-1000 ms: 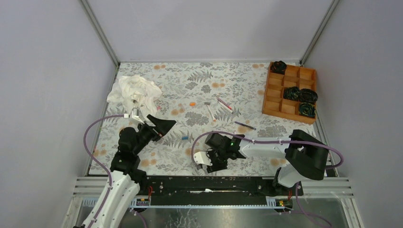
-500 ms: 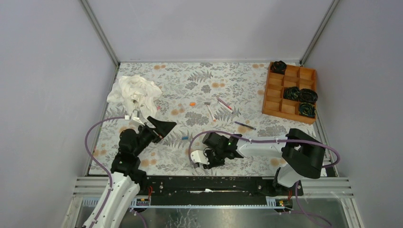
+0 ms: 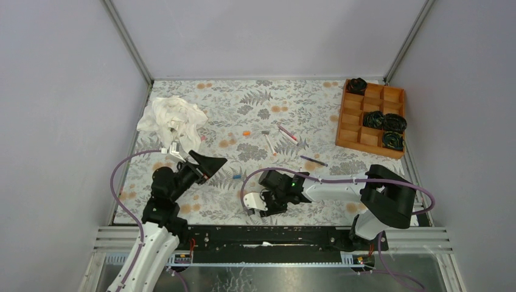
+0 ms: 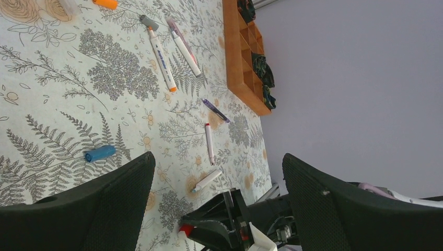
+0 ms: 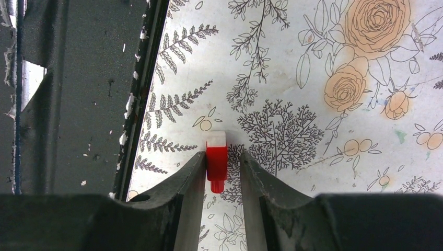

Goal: Insert the pens into the pen caps
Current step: Pick up the pen cap from the center of the board.

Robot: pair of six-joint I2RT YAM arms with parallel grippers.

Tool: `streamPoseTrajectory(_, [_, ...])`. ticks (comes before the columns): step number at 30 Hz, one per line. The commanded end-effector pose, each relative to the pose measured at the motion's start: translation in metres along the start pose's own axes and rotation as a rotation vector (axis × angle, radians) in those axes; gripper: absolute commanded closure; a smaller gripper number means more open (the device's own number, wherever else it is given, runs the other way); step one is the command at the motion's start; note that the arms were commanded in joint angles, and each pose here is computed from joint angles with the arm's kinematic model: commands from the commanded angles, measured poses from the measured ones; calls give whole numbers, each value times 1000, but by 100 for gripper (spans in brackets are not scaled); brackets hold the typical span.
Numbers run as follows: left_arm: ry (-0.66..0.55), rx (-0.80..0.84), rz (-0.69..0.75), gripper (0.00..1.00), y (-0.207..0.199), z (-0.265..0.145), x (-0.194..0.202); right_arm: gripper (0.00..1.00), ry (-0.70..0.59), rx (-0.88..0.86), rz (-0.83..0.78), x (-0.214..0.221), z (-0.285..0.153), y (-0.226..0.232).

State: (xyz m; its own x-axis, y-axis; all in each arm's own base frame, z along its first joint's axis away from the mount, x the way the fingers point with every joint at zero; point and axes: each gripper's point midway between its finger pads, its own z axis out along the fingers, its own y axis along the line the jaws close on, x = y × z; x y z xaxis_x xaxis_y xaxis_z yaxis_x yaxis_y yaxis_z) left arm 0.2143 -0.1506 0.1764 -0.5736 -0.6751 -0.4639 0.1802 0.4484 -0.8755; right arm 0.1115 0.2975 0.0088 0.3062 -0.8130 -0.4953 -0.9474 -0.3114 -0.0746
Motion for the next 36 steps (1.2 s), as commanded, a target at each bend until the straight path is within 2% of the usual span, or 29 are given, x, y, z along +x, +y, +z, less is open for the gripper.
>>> streamPoseTrajectory(1, [-2,64,10,5,-11,0,0,62,156,12,8,40,-2,2])
streamPoseTrajectory(6, [0,66,10,5,-11,1,0,54,152,10,22,44,-6,2])
streamPoseTrajectory(22, [9,79,2,5,-12,2,2,57,135,-77,31,49,-11,17])
streamPoseTrajectory(32, [14,94,-20,6,-11,4,4,59,80,-146,49,38,-6,27])
streamPoseTrajectory(36, [13,97,-25,6,-11,4,4,65,88,-161,63,39,-3,28])
